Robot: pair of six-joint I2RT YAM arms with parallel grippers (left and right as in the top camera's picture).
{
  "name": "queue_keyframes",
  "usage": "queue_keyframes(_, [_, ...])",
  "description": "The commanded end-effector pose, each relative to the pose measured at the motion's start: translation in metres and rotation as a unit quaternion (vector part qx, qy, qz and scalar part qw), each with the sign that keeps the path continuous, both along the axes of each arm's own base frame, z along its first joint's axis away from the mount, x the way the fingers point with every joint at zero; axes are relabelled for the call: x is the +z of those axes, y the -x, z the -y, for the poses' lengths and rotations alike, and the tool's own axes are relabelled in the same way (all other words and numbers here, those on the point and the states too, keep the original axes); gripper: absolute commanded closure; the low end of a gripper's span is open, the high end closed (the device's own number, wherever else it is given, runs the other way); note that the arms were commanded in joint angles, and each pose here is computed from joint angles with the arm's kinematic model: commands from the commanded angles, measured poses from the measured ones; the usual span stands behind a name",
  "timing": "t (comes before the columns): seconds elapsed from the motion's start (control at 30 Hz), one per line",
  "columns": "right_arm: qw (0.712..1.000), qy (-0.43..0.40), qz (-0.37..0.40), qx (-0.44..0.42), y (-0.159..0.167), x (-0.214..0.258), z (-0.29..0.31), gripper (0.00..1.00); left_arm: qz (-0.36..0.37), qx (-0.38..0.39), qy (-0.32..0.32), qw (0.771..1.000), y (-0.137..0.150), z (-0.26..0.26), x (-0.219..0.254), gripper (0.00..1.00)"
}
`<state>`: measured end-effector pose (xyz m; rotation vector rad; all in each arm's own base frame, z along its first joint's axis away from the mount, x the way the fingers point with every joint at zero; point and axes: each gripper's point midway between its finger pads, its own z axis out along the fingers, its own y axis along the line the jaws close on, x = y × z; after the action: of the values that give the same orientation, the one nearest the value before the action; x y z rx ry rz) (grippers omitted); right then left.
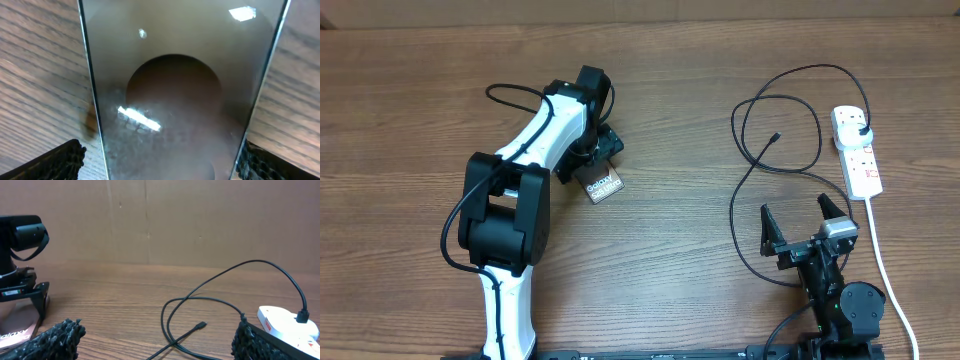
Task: Plug charger to phone and switch on socket
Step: 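Lower the left gripper and close it on the phone's short edge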
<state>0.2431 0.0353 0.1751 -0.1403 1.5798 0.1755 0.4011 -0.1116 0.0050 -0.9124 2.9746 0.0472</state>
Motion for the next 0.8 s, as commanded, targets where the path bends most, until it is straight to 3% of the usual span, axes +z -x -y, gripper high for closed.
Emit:
queue_keyframes(0.0, [1.000, 0.001, 0.002, -0.003, 0.000, -0.002, 0.001, 0.00, -0.008, 0.003, -0.007, 1.000, 0.006, 0.000, -0.008, 0.00])
queue_keyframes(0.77, [1.000, 0.001, 0.002, -0.003, 0.000, -0.002, 0.001, 0.00, -0.009, 0.002, 0.015, 1.000, 0.011, 0.007, -0.024, 0.01])
